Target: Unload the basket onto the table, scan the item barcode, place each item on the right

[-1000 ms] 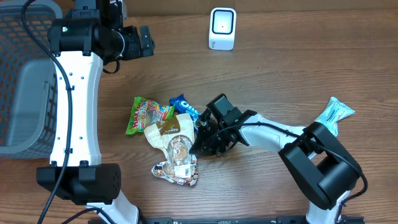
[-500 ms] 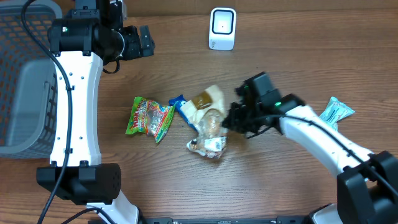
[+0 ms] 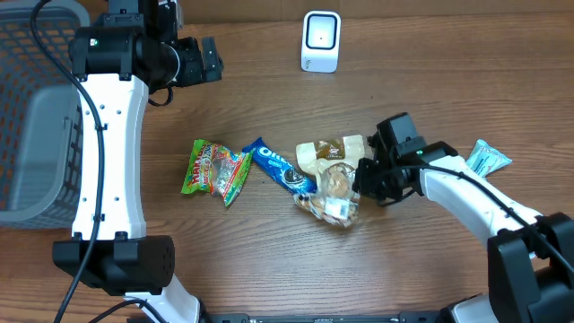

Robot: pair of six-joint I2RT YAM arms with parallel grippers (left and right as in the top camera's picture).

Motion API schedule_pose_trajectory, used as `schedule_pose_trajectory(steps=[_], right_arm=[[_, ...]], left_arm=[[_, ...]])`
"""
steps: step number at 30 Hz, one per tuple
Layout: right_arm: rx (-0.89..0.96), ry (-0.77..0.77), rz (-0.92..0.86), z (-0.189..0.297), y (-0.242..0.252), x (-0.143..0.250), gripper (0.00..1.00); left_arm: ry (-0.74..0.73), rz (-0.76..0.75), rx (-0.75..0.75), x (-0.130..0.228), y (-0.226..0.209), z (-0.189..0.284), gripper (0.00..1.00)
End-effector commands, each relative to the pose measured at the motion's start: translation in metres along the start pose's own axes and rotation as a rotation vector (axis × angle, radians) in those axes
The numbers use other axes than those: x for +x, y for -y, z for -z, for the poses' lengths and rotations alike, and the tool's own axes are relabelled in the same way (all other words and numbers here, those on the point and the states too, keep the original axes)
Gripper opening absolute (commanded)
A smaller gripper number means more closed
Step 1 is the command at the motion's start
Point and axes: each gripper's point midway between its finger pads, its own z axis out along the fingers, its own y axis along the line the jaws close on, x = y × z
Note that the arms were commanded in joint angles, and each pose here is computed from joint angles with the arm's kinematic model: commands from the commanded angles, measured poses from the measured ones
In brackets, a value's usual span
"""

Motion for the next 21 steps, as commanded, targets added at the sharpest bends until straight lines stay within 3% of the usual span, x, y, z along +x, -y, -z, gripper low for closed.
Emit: schedule_pose_trajectory(steps=[1,2,3,5,15,21], right_arm=[[0.067,0.005,0.077,-0.008,0.017,-0.001,0.14],[0.066,0.005,0.094,-0.008,0.017,-0.002,0.34],[0.065,0.008,0.106,-0.008,0.017,-0.003,0.43],[0.059,0.019,0.125,-0.006,0.014,-0.007,0.51],[0.096,0.1,0.23,0.043,-0.029,-0.047,0.64],[0.107,0.016,0.273,0.025,-0.046,-0.019,0.65]], left_arm=[[0.005,-0.003,-0.003,-0.001,0.002,0.0,1.0],[0.005,-0.003,-0.003,-0.001,0.002,0.0,1.0],[0.005,-0.003,-0.003,-0.001,0.002,0.0,1.0],[0.005,-0.003,-0.003,-0.001,0.002,0.0,1.0],[0.005,-0.003,-0.003,-0.001,0.002,0.0,1.0],[0.005,-0.003,-0.003,-0.001,0.002,0.0,1.0]])
